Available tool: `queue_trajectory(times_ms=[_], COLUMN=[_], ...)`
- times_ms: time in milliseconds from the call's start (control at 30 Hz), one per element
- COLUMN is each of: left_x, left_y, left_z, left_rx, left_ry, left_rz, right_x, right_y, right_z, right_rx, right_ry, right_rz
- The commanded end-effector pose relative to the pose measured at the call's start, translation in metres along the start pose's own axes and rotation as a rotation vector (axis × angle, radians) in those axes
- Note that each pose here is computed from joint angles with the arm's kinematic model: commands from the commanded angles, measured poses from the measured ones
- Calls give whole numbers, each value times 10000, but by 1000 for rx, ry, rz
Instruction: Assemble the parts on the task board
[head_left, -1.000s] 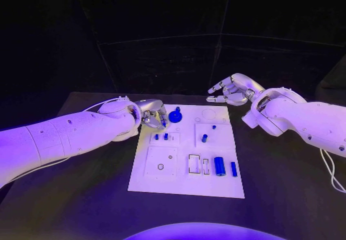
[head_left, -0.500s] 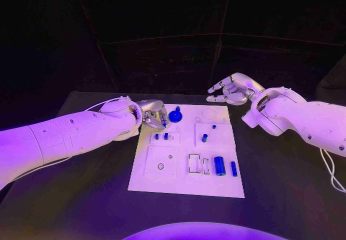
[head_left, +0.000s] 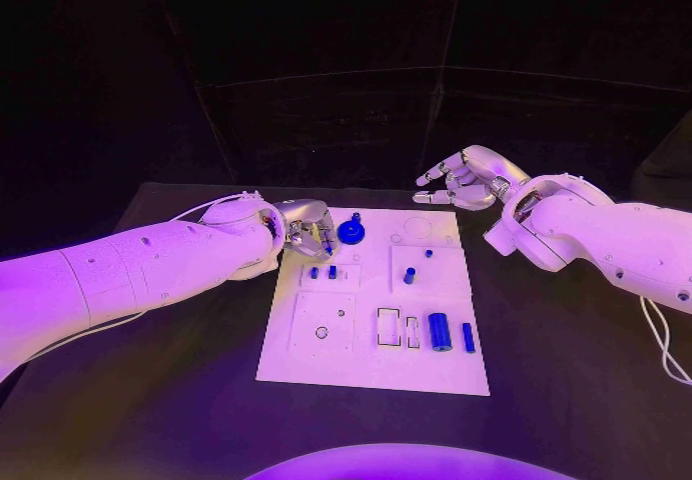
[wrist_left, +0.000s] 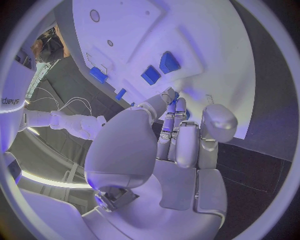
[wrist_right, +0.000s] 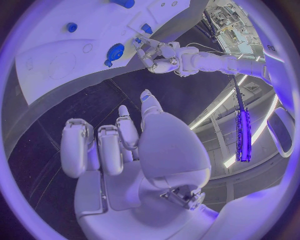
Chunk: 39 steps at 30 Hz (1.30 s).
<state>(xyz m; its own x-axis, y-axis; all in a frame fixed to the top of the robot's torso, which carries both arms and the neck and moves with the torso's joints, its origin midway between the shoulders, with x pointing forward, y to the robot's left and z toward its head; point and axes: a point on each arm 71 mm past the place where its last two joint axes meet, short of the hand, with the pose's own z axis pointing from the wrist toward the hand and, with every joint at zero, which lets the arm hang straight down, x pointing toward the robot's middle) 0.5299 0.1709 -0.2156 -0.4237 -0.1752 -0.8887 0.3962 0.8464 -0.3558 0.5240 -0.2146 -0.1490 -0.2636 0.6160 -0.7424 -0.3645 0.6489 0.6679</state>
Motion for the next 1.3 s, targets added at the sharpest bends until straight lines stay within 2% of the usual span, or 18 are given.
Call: queue_trajectory(times_ms=[33, 633, 900, 1133, 1300], left_x=[14, 44, 33, 4, -57], left_y=[5, 41, 57, 114, 220], left_z=[6, 11, 0, -18, -70], left_rx=[-10, -38, -43, -58, -74], left_ry=[15, 47, 34, 11, -42], left_rz=[-2, 0, -2, -3, -26], right_x=[-2, -5, -16, 28, 64], right_y=[18, 16, -4, -78, -124], right_z=[5, 2, -3, -4, -10], right_rx=[-10, -10, 2, 75, 110], right_ry=[4, 3, 1, 84, 152], right_rz=[0, 0, -3, -76, -210])
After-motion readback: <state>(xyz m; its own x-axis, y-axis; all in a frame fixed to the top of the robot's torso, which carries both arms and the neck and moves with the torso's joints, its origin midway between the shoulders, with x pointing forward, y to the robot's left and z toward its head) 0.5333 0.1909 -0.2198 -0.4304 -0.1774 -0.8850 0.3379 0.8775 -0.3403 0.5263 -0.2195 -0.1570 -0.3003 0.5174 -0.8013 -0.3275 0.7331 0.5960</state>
